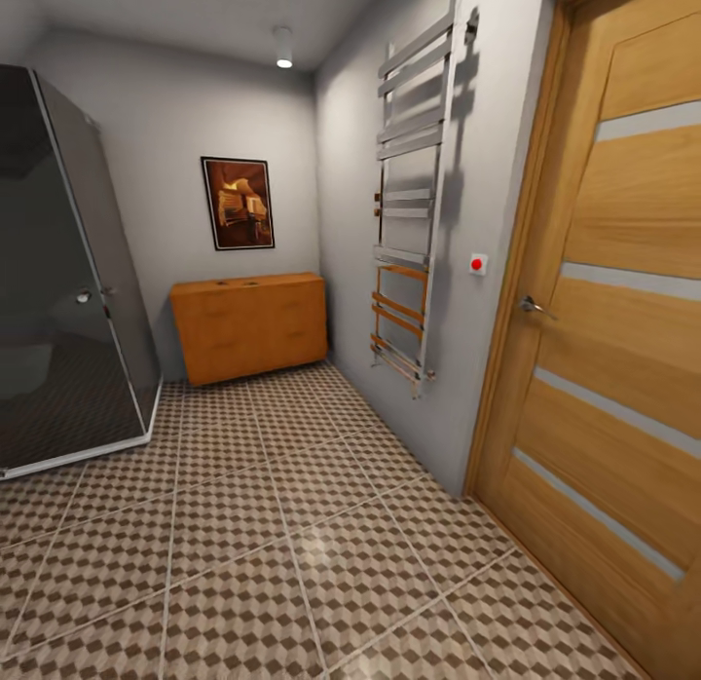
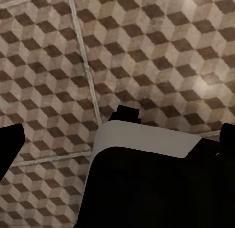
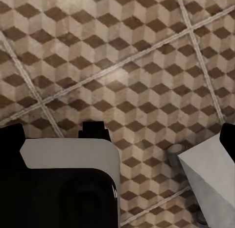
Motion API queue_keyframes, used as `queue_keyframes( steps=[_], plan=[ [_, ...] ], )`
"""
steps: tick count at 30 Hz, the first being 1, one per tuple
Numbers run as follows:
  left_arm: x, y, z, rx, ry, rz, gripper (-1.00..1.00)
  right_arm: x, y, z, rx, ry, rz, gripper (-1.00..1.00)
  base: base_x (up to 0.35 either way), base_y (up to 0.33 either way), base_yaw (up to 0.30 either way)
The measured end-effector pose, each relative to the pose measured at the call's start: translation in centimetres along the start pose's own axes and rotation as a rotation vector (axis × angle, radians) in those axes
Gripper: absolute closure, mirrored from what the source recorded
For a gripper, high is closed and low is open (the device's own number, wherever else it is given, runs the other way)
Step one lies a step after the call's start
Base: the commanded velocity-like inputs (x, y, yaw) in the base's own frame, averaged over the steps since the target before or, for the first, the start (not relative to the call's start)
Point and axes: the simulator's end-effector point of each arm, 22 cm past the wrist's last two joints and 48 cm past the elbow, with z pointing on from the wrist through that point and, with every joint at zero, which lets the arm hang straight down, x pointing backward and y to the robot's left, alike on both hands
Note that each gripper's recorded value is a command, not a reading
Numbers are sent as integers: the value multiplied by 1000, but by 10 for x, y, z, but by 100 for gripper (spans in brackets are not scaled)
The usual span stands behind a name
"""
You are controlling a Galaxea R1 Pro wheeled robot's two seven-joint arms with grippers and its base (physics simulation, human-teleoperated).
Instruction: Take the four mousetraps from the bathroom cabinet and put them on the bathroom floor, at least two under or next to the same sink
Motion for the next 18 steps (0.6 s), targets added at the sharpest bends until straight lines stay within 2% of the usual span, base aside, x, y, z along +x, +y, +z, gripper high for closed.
queue_keyframes(
  steps=[18],
  plan=[
    [0,0,0,-1,0,0,-100,0,0,0,0,0,0,-100,0,0,273]
  ],
)
